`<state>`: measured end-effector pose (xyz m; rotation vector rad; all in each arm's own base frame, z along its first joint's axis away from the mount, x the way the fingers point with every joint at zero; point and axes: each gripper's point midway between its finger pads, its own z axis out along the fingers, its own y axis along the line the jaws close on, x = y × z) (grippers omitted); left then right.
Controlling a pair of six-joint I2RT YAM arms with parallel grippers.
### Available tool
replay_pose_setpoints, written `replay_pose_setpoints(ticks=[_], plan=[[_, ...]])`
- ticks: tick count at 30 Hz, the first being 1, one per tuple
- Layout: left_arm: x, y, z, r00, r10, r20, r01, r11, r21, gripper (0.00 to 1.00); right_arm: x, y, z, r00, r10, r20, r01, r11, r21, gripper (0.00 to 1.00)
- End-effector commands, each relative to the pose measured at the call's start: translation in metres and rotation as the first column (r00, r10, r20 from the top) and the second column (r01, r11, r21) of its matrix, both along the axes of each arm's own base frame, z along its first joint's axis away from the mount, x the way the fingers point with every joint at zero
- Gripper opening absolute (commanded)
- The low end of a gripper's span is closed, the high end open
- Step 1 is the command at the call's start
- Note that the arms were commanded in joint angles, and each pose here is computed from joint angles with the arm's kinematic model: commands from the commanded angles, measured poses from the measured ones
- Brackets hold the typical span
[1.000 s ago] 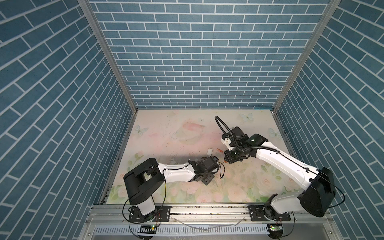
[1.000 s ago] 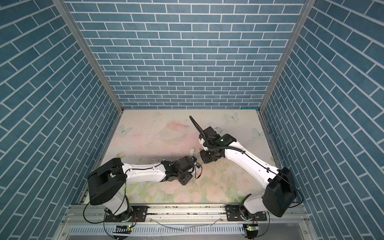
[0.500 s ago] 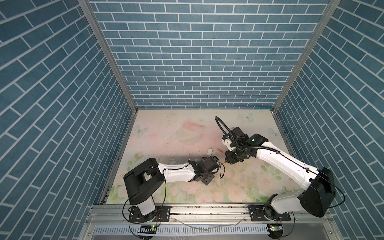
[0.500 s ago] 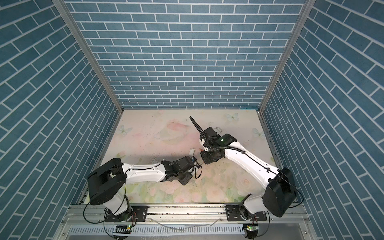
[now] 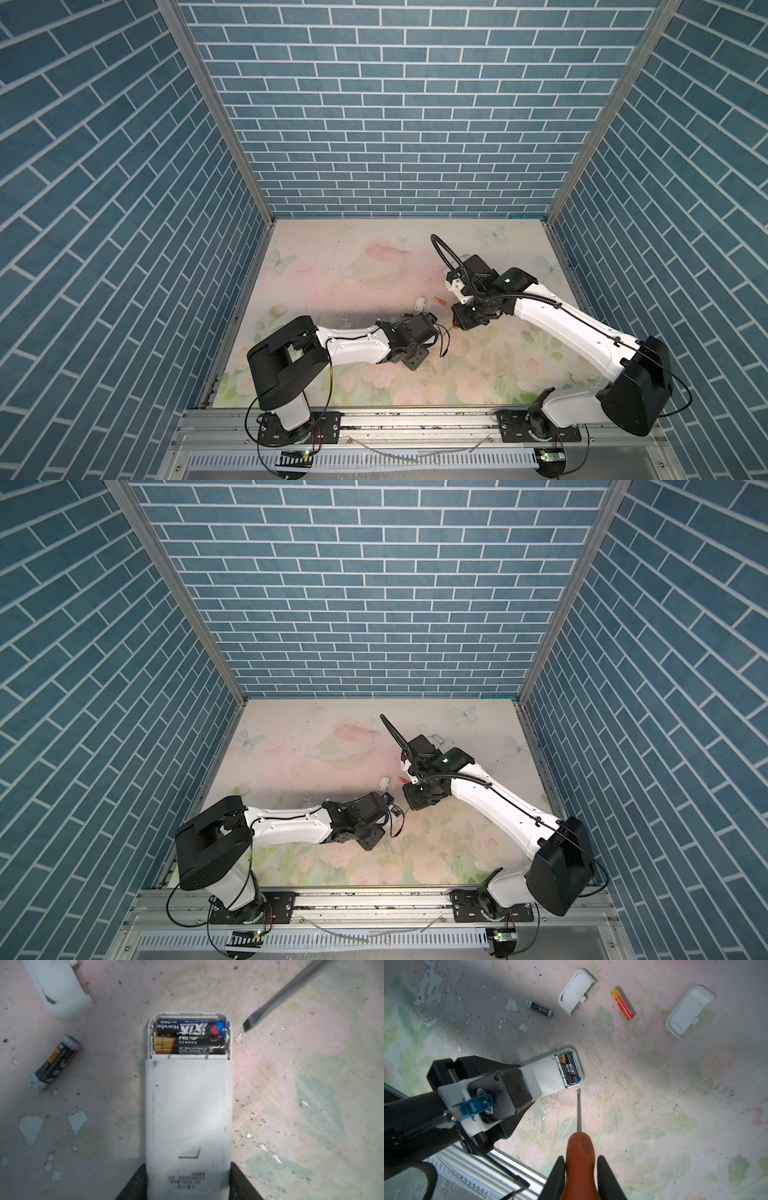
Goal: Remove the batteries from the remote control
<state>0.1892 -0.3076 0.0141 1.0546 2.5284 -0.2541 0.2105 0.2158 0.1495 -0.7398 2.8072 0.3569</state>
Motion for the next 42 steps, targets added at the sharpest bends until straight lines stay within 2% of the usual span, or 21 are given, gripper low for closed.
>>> replay_pose_setpoints(ticks=[1, 28, 42], plan=[[-0.046, 0.034, -0.051, 0.982, -0.046, -0.182, 0.075, 0.985, 0.155, 0.35, -0.003, -0.006, 0.002, 1.0, -0.03, -0.005, 0.03, 1.0, -0.005, 0.0], [-0.046, 0.033, -0.052, 0.982, -0.045, -0.184, 0.072, 0.986, 0.148, 0.35, 0.016, 0.012, 0.02, 0.999, 0.001, 0.042, -0.002, 1.0, 0.028, 0.0], [-0.046, 0.034, -0.053, 0.982, -0.045, -0.185, 0.073, 0.986, 0.149, 0.35, 0.012, 0.01, 0.011, 1.0, 0.005, 0.017, -0.005, 1.0, 0.017, 0.0]])
